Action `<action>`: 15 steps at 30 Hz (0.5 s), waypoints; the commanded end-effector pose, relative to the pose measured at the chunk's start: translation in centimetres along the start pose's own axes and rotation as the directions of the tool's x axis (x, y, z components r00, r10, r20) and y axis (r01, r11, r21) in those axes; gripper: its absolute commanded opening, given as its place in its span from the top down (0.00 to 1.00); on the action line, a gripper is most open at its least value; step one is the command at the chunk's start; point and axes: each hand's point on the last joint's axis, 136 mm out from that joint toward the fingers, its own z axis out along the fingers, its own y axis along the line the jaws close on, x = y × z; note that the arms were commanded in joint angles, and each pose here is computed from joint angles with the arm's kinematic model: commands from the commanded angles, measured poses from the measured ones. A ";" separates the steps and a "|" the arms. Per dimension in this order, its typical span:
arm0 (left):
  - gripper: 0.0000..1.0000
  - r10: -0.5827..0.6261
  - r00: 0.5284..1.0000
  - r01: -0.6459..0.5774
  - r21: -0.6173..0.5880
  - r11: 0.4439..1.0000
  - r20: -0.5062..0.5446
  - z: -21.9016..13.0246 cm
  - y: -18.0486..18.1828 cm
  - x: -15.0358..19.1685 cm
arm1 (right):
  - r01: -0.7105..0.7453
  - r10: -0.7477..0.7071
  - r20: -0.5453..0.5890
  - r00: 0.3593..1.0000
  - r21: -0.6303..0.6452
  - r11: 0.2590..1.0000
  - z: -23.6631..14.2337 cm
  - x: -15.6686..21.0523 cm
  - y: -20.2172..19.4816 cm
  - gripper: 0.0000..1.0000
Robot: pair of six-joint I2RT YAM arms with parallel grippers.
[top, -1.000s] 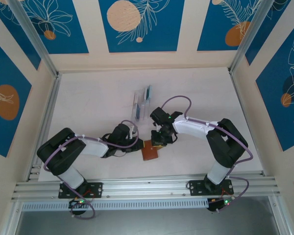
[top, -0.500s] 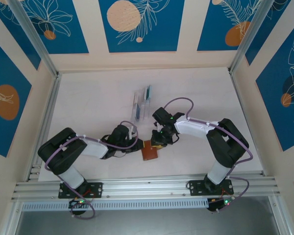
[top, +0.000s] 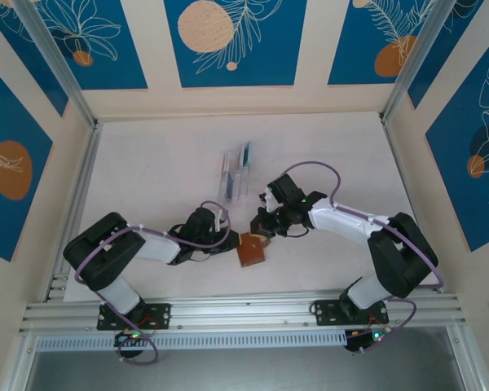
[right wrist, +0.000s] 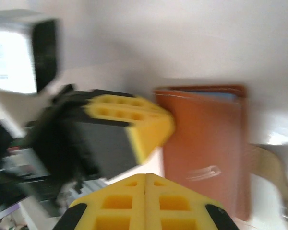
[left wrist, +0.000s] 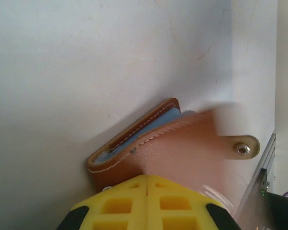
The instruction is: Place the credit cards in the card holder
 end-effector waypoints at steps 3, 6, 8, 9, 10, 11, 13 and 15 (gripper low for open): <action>1.00 0.005 0.997 -0.005 0.000 1.000 -0.082 0.3 -0.7 1.6 | 0.063 -0.064 -0.009 0.998 -0.097 0.993 -0.8 0.1 2.4 1.00; 1.00 -0.003 0.997 0.003 -0.004 1.000 -0.073 0.1 -0.7 1.5 | 0.061 -0.063 -0.036 0.997 -0.042 0.997 -0.1 0.4 1.6 1.00; 1.00 -0.007 0.997 0.006 -0.024 1.000 -0.073 0.1 -0.2 1.6 | 0.043 -0.040 -0.045 0.998 0.050 0.998 0.3 0.5 -0.2 0.89; 1.00 -0.007 0.997 0.004 -0.042 0.999 -0.075 0.1 0.2 1.7 | 0.035 -0.030 -0.044 0.999 0.103 0.994 0.4 0.3 -1.2 0.86; 1.00 -0.007 0.997 0.002 -0.055 0.998 -0.077 0.1 0.5 1.8 | 0.033 -0.026 -0.052 0.998 0.130 0.991 0.5 0.3 -1.8 0.83; 1.00 -0.006 0.997 0.001 -0.066 0.998 -0.081 0.1 0.8 1.9 | 0.029 -0.020 -0.062 0.998 0.155 0.988 0.7 0.4 -2.4 0.79; 1.00 -0.003 0.996 -0.003 -0.077 0.997 -0.084 0.1 1.2 2.0 | 0.022 -0.008 -0.074 0.997 0.192 0.981 1.2 0.5 -3.5 0.70; 1.00 -0.003 0.996 -0.005 -0.093 0.996 -0.087 0.1 1.6 2.2 | 0.005 0.015 -0.092 0.996 0.216 0.976 1.7 0.8 -4.7 0.67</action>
